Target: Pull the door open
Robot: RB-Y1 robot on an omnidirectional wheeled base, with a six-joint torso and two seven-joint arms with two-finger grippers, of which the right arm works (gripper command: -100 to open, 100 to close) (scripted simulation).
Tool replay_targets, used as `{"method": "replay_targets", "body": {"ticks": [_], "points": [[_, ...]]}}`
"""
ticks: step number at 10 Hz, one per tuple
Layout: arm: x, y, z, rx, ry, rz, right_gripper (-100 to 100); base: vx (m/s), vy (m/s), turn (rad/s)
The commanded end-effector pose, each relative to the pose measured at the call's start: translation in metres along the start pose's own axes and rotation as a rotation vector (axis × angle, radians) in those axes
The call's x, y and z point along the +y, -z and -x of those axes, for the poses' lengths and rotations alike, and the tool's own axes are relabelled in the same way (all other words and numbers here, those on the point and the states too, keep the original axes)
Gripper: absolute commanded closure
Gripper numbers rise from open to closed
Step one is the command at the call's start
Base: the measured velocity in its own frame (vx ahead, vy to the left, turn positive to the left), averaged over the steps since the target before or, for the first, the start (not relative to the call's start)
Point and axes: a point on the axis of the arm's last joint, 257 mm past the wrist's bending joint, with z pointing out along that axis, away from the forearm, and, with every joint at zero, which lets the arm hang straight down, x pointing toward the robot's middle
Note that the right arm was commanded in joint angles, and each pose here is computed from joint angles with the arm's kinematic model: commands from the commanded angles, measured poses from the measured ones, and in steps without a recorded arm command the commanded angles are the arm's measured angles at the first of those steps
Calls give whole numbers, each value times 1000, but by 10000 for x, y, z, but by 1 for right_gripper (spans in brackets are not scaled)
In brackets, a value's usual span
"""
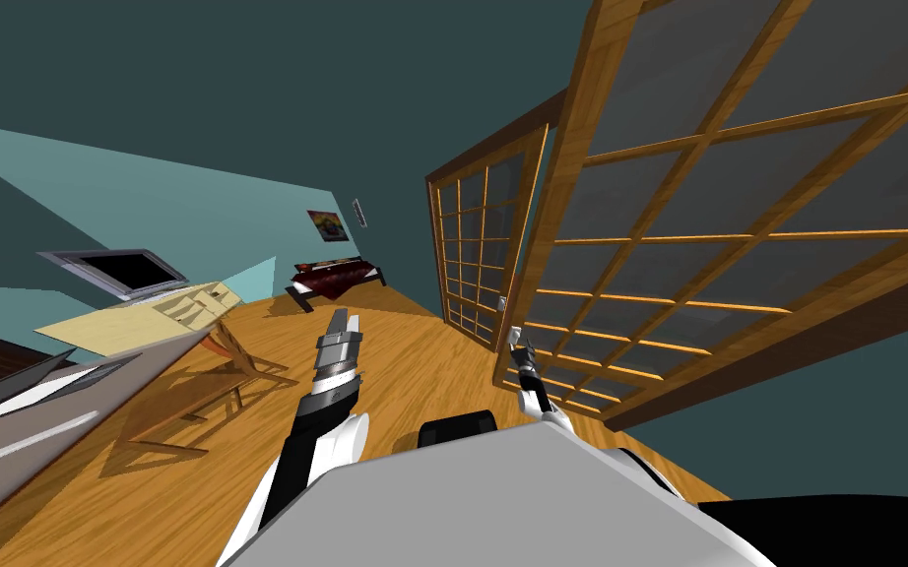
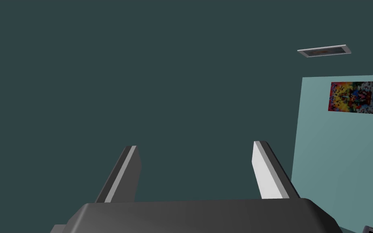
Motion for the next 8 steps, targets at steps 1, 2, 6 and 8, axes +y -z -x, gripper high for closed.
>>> {"method": "replay_targets", "body": {"ticks": [1,2,6,8], "points": [[-11,-11,-15,-6,-62,7,-100,-51,-11,51],[-22,-21,-29,-10,-97,13,-100,-76,-22,74],[-48,-39,-57,-19,-217,24,-100,-49,-6,37],[-61,-47,-70,-23,-269,30,-100,-58,-16,59]]}}
